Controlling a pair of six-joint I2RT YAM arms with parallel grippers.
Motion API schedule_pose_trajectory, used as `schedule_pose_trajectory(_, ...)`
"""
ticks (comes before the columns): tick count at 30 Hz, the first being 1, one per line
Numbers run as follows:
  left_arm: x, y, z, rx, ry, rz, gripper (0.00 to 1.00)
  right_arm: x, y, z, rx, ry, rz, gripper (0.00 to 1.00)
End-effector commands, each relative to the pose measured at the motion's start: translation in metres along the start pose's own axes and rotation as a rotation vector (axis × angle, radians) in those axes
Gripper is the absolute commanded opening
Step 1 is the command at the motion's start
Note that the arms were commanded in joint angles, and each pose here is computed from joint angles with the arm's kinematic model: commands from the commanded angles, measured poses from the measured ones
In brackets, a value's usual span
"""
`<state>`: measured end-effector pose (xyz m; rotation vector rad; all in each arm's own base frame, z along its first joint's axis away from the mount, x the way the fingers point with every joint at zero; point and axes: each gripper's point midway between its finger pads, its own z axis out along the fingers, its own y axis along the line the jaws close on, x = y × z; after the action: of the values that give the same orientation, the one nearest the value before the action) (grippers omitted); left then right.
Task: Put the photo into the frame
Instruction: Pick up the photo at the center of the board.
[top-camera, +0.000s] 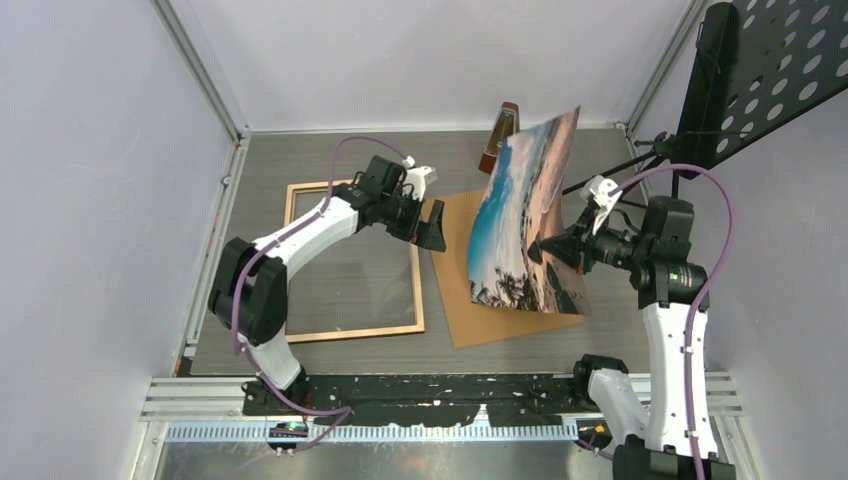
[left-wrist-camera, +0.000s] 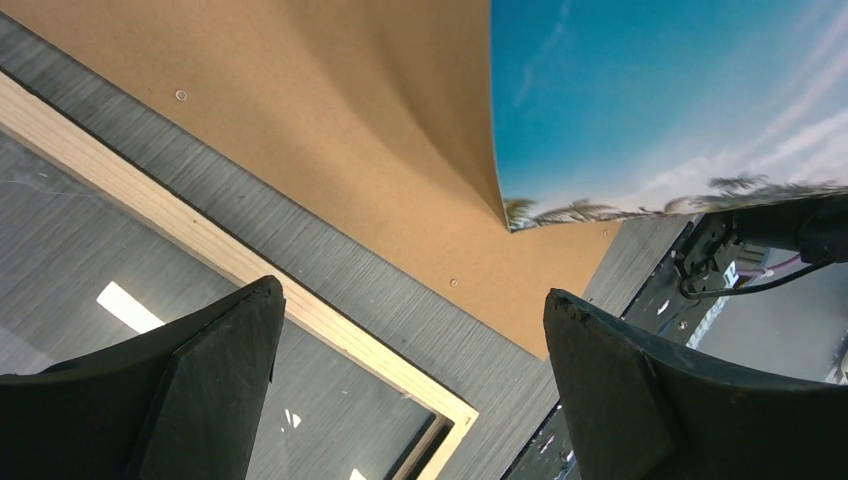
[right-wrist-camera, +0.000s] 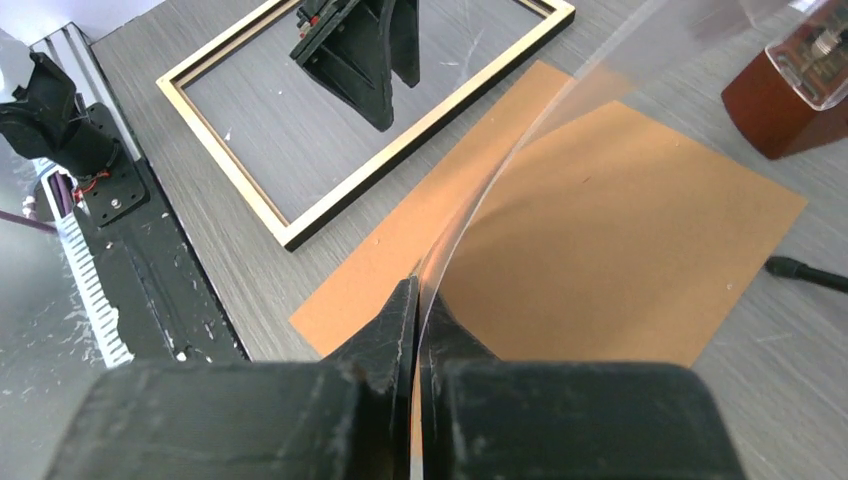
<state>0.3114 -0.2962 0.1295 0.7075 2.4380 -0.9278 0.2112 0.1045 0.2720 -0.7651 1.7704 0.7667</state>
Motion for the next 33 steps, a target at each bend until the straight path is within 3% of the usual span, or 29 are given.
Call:
schedule_pose_trajectory(1,-0.028,-0.015,-0.034,0.017,-0.113,0.068,1.00,-0.037,-0.015,0.012,0.096,-0.050,-0.033,0.06)
schedule_pose_trajectory(15,-0.104,-0.058,-0.148,-0.113,-0.307,-0.005,1.00,-0.127,-0.029,0.087,0.325,-0.017,-0.116,0.06)
schedule_pose_trajectory(23,-0.152,-0.097,-0.209,-0.017,-0.494,-0.099,0.99,-0.173,-0.025,0.132,0.491,0.003,-0.251,0.06)
schedule_pose_trajectory(28,-0.170,-0.100,-0.230,0.061,-0.601,-0.254,0.99,-0.176,-0.027,0.161,0.585,0.029,-0.321,0.06)
schedule_pose_trajectory(33,-0.172,-0.086,-0.220,0.128,-0.570,-0.427,1.00,-0.150,-0.023,0.196,0.596,0.102,-0.330,0.06)
